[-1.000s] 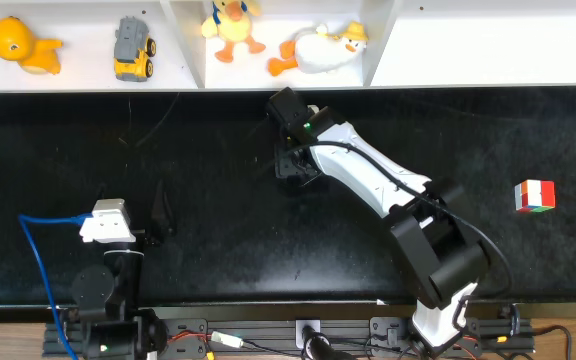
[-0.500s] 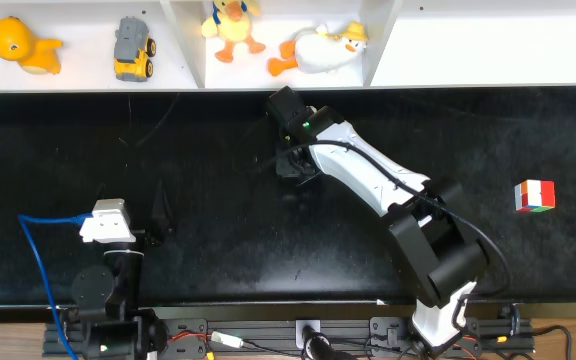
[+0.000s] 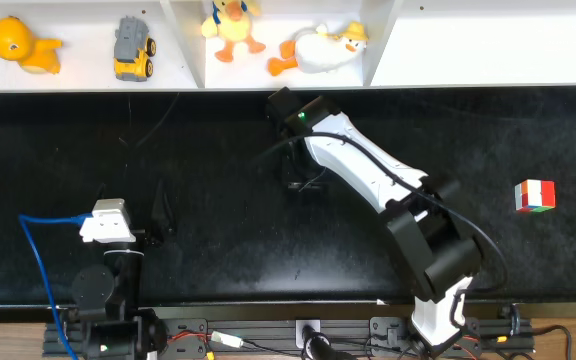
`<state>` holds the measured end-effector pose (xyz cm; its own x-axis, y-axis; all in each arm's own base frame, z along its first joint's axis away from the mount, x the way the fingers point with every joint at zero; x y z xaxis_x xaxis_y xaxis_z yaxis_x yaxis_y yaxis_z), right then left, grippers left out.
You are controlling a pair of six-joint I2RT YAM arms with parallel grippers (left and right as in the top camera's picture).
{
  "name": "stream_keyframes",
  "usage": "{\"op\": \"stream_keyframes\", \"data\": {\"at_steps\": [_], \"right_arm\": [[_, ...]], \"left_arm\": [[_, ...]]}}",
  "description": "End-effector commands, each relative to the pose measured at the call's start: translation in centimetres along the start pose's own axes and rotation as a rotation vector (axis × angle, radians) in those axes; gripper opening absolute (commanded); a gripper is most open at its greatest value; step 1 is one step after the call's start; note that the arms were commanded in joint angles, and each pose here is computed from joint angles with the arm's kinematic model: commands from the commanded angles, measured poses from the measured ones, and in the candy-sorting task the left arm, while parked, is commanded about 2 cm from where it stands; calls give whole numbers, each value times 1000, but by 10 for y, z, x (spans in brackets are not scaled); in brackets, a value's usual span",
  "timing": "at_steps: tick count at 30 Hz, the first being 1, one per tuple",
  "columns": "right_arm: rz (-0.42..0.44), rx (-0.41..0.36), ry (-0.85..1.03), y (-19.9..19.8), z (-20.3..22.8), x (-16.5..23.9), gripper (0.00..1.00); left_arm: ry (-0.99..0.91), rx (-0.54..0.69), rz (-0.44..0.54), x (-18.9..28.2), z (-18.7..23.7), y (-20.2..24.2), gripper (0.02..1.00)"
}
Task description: Store Toys
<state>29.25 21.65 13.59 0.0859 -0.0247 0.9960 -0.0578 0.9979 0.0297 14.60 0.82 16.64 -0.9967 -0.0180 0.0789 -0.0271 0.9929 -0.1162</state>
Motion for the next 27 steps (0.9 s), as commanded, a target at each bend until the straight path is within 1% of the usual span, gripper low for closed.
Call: {"op": "stream_keyframes", "data": {"at_steps": [1,3,5,6,10,13,16,17,19,22,25,27], "right_arm": [[43,-94,-72,-9,12,48,47],[54,-107,-94,-15,21,63,47],[46,-107,-116,-19,28,77,49],[50,-116,-145,-25,36,90,45],[99,-165,-204,-45,53,113,47],[113,-226,-229,-69,63,123,45],[113,-302,-242,-97,67,125,45],[115,-315,-243,-103,68,125,45],[134,-369,-257,-131,69,126,47],[132,-369,-295,-155,63,130,47],[136,-349,-330,-175,53,131,45],[139,-353,-360,-190,46,130,47]], "left_arm": [[-10,11,-9,0,1,1,998],[-9,11,-9,0,1,1,998],[-10,11,-9,0,1,1,998],[-9,11,-9,0,1,1,998],[-9,11,-9,0,1,1,998],[-10,11,-9,0,1,1,996],[-9,11,-9,0,1,1,998],[-10,11,-9,0,1,1,998],[-9,11,-9,0,1,1,998],[-10,11,-8,0,1,1,998],[-9,11,-9,0,1,1,998],[-10,11,-9,0,1,1,998]]}}
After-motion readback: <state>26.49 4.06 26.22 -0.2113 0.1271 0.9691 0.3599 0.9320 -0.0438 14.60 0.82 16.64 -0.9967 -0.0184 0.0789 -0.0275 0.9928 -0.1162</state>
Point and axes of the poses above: each gripper's point midway between its finger pads, its own x axis back along the fingers, its own y axis along the line the jaws close on, z = x × y, the point moved 10 cm from there along x, back along the fingers, and after that the axes turned 2 degrees about x, right-handed, at the moved point
